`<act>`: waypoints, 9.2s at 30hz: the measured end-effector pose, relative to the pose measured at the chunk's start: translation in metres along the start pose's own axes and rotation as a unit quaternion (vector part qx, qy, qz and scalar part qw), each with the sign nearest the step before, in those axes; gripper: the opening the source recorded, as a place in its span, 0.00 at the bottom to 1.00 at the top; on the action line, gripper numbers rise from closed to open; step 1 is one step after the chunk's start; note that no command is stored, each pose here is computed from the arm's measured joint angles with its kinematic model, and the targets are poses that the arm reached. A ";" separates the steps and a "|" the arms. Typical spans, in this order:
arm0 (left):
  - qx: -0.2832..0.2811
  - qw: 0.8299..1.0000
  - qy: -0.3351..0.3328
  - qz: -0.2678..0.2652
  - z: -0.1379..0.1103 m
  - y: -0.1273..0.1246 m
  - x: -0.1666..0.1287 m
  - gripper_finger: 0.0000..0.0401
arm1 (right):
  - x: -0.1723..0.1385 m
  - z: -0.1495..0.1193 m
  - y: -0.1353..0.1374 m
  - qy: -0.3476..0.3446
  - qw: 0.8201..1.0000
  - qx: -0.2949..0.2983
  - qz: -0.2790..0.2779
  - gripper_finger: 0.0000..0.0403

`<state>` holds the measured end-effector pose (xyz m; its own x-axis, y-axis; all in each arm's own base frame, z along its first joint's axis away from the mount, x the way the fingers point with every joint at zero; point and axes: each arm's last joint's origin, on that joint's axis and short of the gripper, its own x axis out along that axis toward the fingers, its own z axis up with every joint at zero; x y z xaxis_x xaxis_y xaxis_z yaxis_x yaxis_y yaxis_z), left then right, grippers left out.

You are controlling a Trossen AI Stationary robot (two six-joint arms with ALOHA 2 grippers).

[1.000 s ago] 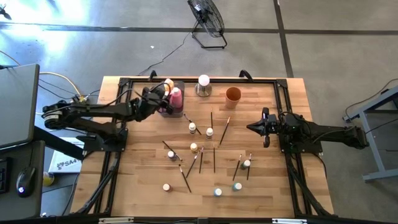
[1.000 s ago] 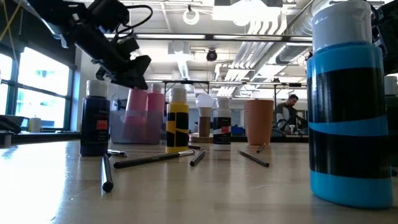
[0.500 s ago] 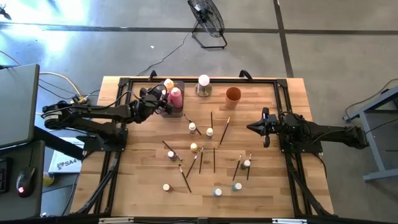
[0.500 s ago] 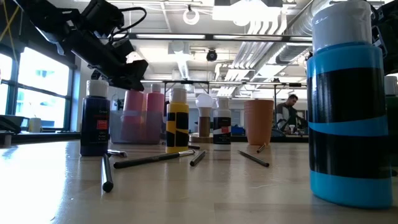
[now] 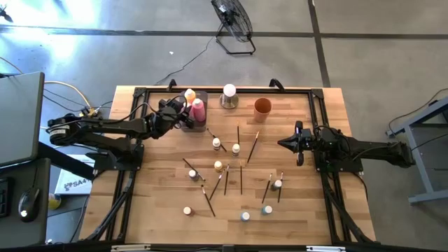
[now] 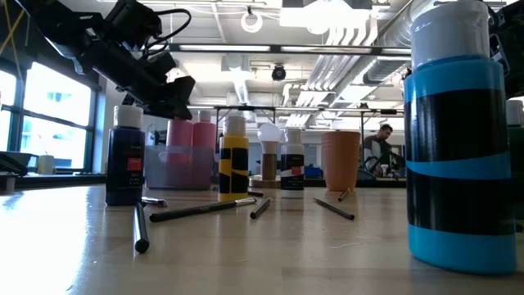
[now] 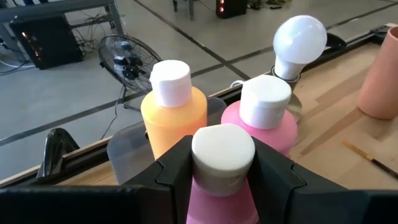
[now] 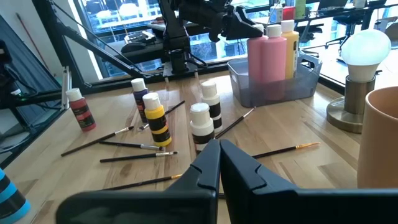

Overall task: Pick & Place Paint Supplies
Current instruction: Put the large pink paint bottle into the gray bin, then adjust the orange paintbrush, then adjust the orange cup

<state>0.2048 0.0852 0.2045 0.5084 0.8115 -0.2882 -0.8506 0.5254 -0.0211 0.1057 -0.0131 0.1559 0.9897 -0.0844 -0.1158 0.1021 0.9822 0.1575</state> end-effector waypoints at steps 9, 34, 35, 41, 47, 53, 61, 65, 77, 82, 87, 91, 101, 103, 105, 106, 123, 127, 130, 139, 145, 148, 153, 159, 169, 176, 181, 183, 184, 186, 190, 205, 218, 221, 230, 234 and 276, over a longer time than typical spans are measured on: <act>0.020 1.000 0.000 0.002 0.000 0.000 0.000 0.32 | 0.000 0.000 0.000 0.000 1.000 0.000 0.000 0.01; 0.008 0.989 -0.125 -0.074 0.043 0.010 -0.030 0.58 | 0.000 0.000 0.000 0.000 1.000 0.000 0.002 0.01; 0.007 0.988 -0.134 -0.080 0.045 0.010 -0.033 0.58 | 0.000 0.000 0.000 0.000 1.000 0.000 0.002 0.01; 0.004 0.979 -0.157 -0.130 0.053 0.013 -0.042 0.58 | 0.000 0.000 0.000 0.000 1.000 0.000 0.002 0.01; 0.015 0.960 -0.160 -0.231 0.054 0.008 -0.045 0.58 | 0.000 0.000 0.000 0.000 1.000 0.000 0.002 0.01; 0.027 0.932 -0.163 -0.322 0.055 0.003 -0.048 0.58 | 0.000 0.000 0.000 0.000 1.000 0.000 0.002 0.01; 0.046 0.899 -0.156 -0.406 0.053 -0.001 -0.052 0.58 | 0.000 0.001 0.000 -0.004 1.000 -0.001 0.002 0.01; 0.050 0.889 -0.154 -0.428 0.053 -0.002 -0.053 0.58 | 0.000 0.006 0.001 -0.028 1.000 0.002 0.011 0.01; 0.103 0.903 -0.178 -0.376 0.053 0.000 -0.050 0.58 | -0.001 0.010 -0.001 -0.055 0.992 0.112 -0.033 0.01; 0.139 0.906 -0.175 -0.358 0.050 0.001 -0.050 0.58 | -0.001 0.019 -0.004 -0.074 0.983 0.136 -0.098 0.01; 0.154 0.913 -0.125 -0.357 0.042 0.005 -0.051 0.57 | 0.004 0.026 -0.005 -0.066 0.973 0.165 -0.145 0.01; 0.161 0.911 -0.118 -0.361 0.040 0.005 -0.052 0.52 | 0.011 0.036 -0.005 -0.052 0.968 0.176 -0.170 0.01; 0.194 0.926 -0.118 -0.303 0.040 0.013 -0.056 0.36 | 0.041 0.062 -0.005 -0.010 0.944 0.206 -0.257 0.01; 0.203 0.925 -0.107 -0.302 0.038 0.016 -0.059 0.34 | 0.048 0.063 -0.004 0.011 0.931 0.217 -0.293 0.01; 0.206 0.925 -0.101 -0.302 0.037 0.019 -0.062 0.32 | 0.054 0.064 -0.002 0.031 0.917 0.228 -0.325 0.01; 0.206 0.925 -0.099 -0.303 0.037 0.020 -0.064 0.31 | 0.058 0.066 -0.001 0.036 0.912 0.234 -0.336 0.01; 0.209 0.926 -0.092 -0.302 0.036 0.023 -0.068 0.28 | 0.121 0.047 0.003 0.145 0.821 0.367 -0.413 0.01; 0.209 0.926 -0.092 -0.301 0.036 0.023 -0.068 0.28 | 0.128 0.035 0.000 0.171 0.806 0.380 -0.419 0.01; 0.209 0.926 -0.092 -0.301 0.036 0.024 -0.068 0.28 | 0.133 0.030 -0.003 0.178 0.803 0.384 -0.418 0.01; 0.209 0.926 -0.091 -0.301 0.036 0.023 -0.067 0.28 | 0.145 0.029 -0.011 0.174 0.832 0.348 -0.396 0.01; 0.212 0.926 -0.084 -0.301 0.035 0.024 -0.067 0.28 | 0.152 0.036 -0.011 0.171 0.869 0.305 -0.350 0.02; 0.213 0.926 -0.081 -0.301 0.034 0.024 -0.067 0.28 | 0.152 0.036 -0.013 0.165 0.855 0.345 -0.350 0.01; 0.213 0.926 -0.081 -0.301 0.034 0.024 -0.067 0.28 | 0.155 0.022 -0.016 0.183 0.824 0.389 -0.371 0.01; 0.213 0.926 -0.081 -0.301 0.034 0.024 -0.067 0.28 | 0.164 -0.003 -0.016 0.234 0.797 0.420 -0.366 0.01; 0.213 0.931 -0.081 -0.285 0.034 0.025 -0.067 0.28 | 0.183 -0.001 -0.004 0.271 0.800 0.423 -0.329 0.01; 0.213 0.931 -0.081 -0.285 0.034 0.025 -0.067 0.28 | 0.180 -0.002 0.004 0.311 0.782 0.418 -0.342 0.01; 0.213 0.931 -0.081 -0.285 0.034 0.024 -0.067 0.28 | 0.176 -0.006 0.009 0.327 0.770 0.419 -0.352 0.00; 0.213 0.931 -0.081 -0.285 0.034 0.025 -0.067 0.28 | 0.175 -0.006 0.011 0.331 0.770 0.417 -0.351 0.00; 0.213 0.931 -0.081 -0.285 0.034 0.025 -0.067 0.28 | 0.175 -0.007 0.011 0.332 0.770 0.416 -0.351 0.00; 0.213 0.931 -0.081 -0.285 0.034 0.024 -0.067 0.28 | 0.176 -0.006 0.012 0.324 0.772 0.420 -0.352 0.00; 0.212 0.931 -0.081 -0.285 0.034 0.024 -0.067 0.28 | 0.181 -0.001 0.012 0.298 0.788 0.421 -0.337 0.00; 0.211 0.931 -0.081 -0.285 0.034 0.024 -0.067 0.28 | 0.182 -0.001 0.012 0.296 0.790 0.421 -0.334 0.00; 0.211 0.931 -0.079 -0.286 0.034 0.024 -0.067 0.28 | 0.186 -0.014 0.010 0.311 0.783 0.417 -0.341 0.01; 0.211 0.931 -0.079 -0.286 0.034 0.024 -0.067 0.28 | 0.185 -0.013 0.013 0.322 0.781 0.421 -0.331 0.01; 0.212 0.931 -0.078 -0.286 0.034 0.024 -0.067 0.28 | 0.176 -0.016 0.021 0.365 0.769 0.405 -0.335 0.01; 0.213 0.931 -0.076 -0.286 0.033 0.025 -0.067 0.28 | 0.174 -0.016 0.022 0.379 0.766 0.398 -0.333 0.01; 0.214 0.933 -0.077 -0.278 0.034 0.025 -0.066 0.28 | 0.144 0.014 0.017 0.435 0.816 0.222 -0.310 0.00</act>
<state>0.1544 0.0531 0.2553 0.8968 0.3922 -0.2049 -0.3339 0.9037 0.2680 0.2514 -0.0113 0.1553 0.3090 -0.2016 -0.9295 0.7727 0.6230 0.1218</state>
